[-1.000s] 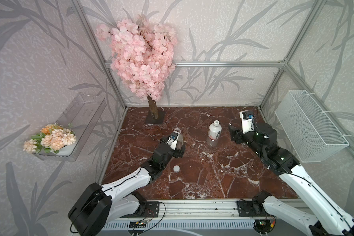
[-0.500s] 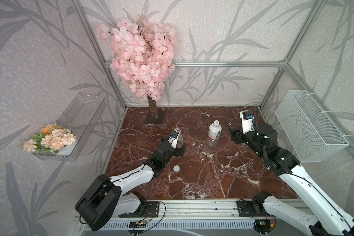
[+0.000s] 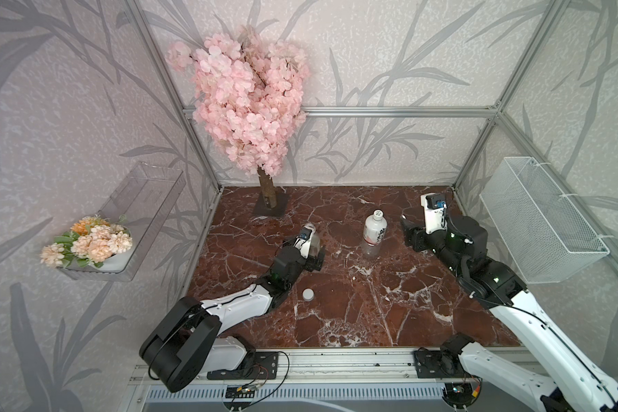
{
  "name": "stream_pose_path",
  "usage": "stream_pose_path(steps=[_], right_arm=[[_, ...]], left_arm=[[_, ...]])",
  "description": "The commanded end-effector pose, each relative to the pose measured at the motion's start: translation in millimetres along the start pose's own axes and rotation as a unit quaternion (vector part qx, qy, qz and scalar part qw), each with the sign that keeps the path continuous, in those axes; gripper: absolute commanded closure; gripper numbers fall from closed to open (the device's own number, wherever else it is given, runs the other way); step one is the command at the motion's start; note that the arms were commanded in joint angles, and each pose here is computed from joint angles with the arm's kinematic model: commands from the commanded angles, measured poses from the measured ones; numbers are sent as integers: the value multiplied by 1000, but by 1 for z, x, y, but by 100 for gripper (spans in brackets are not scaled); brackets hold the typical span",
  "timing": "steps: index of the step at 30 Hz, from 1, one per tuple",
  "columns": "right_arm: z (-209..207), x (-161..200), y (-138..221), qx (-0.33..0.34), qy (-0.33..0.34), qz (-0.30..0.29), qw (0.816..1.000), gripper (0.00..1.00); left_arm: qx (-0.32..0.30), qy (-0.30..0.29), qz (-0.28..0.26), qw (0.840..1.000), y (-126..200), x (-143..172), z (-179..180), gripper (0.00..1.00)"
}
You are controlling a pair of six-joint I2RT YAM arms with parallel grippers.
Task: Screw on the bottle caps
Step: Pick up the plastic bottle at the center of the board.
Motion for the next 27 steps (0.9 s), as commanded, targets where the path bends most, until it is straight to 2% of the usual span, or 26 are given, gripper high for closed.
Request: stream_pose_path(steps=[1, 27], right_arm=[[-4, -3, 5, 11, 1, -13, 1000, 23], [-5, 1, 5, 14, 8, -12, 1000, 23]], left_arm=[[2, 15, -22, 1000, -4, -12, 0, 0], [-14, 34, -30, 999, -15, -4, 6, 0]])
Point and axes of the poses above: each gripper's point midway between its finger pads, its own y axis back along the fingers, its own z axis along the line the jaws close on, x = y × z, the point moved 7 cm from there along y, back along the fingers, and after that the axes turned 2 degrees about y, right-handed, at the moved point
